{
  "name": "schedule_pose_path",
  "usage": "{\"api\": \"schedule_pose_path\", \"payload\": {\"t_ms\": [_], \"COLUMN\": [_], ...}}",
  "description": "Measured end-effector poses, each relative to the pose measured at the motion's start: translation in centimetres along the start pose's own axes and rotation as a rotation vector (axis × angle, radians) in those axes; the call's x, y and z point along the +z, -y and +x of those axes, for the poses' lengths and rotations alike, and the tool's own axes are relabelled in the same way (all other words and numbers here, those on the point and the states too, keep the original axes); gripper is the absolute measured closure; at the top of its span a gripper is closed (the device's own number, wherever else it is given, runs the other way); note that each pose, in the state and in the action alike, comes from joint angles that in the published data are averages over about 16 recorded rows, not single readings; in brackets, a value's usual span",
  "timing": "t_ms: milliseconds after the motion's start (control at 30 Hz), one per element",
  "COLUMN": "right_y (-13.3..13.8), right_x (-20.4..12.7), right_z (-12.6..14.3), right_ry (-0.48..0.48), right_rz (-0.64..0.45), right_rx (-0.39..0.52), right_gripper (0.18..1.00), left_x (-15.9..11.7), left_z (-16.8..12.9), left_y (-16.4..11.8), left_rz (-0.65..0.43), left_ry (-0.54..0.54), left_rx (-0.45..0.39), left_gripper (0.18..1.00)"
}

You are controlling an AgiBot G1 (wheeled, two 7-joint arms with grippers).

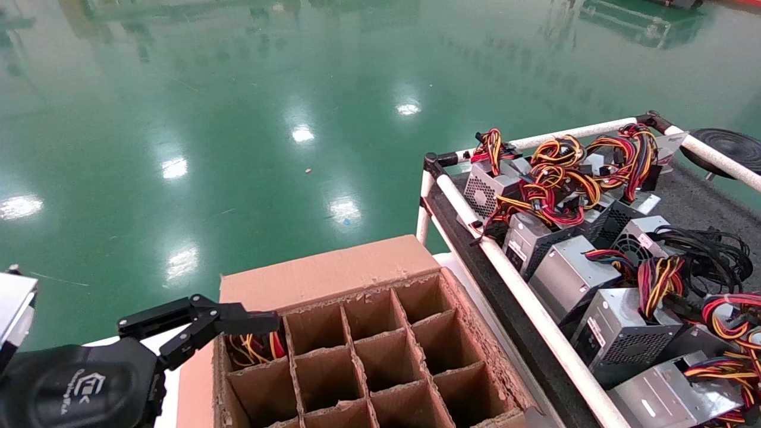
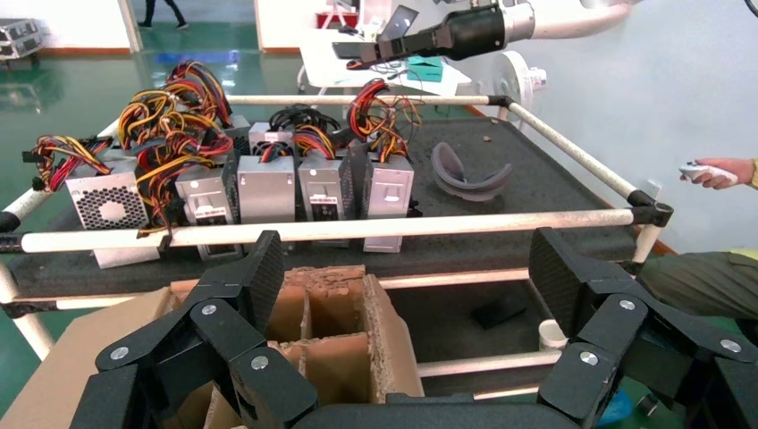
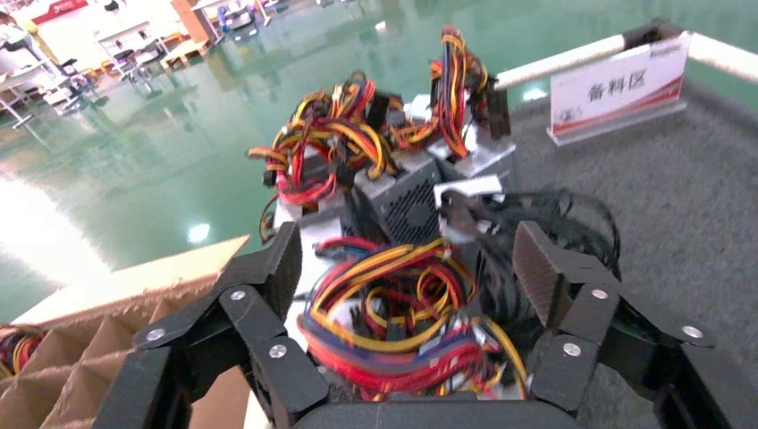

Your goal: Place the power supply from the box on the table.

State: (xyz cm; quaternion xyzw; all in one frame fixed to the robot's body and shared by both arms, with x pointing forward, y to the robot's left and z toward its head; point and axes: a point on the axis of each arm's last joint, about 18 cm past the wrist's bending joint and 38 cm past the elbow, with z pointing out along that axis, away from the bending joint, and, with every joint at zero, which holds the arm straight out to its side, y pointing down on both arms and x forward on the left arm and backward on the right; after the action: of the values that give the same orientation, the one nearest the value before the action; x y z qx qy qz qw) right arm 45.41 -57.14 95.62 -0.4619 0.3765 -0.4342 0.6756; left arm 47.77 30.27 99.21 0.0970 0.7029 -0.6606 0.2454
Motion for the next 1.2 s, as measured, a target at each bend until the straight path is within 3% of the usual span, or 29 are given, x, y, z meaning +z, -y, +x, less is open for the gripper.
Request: {"api": "schedule_pose_path", "payload": {"t_ms": [300, 500, 1200], "right_y": [1.0, 1.0, -0.3], "right_x": [1.2, 2.5, 7.4], "right_z": [-0.8, -2.3, -12.6], "right_ry": [0.029, 0.097, 0.562], "right_rz": [0.022, 0.032, 0.049], "right_rx": [-0.013, -0.013, -0.049], "right_gripper": [0.247, 0.201, 0.179], "left_x": [0.0, 0.0, 0.0], "left_z": [0.0, 0.0, 0.0], "left_y": [0.0, 0.0, 0.0], "left_rz": [0.0, 0.0, 0.0], "left_ry": [0.0, 0.001, 0.001], "left_rx": [0.0, 0.0, 0.0], "left_gripper": [0.184, 0.184, 0.184]}}
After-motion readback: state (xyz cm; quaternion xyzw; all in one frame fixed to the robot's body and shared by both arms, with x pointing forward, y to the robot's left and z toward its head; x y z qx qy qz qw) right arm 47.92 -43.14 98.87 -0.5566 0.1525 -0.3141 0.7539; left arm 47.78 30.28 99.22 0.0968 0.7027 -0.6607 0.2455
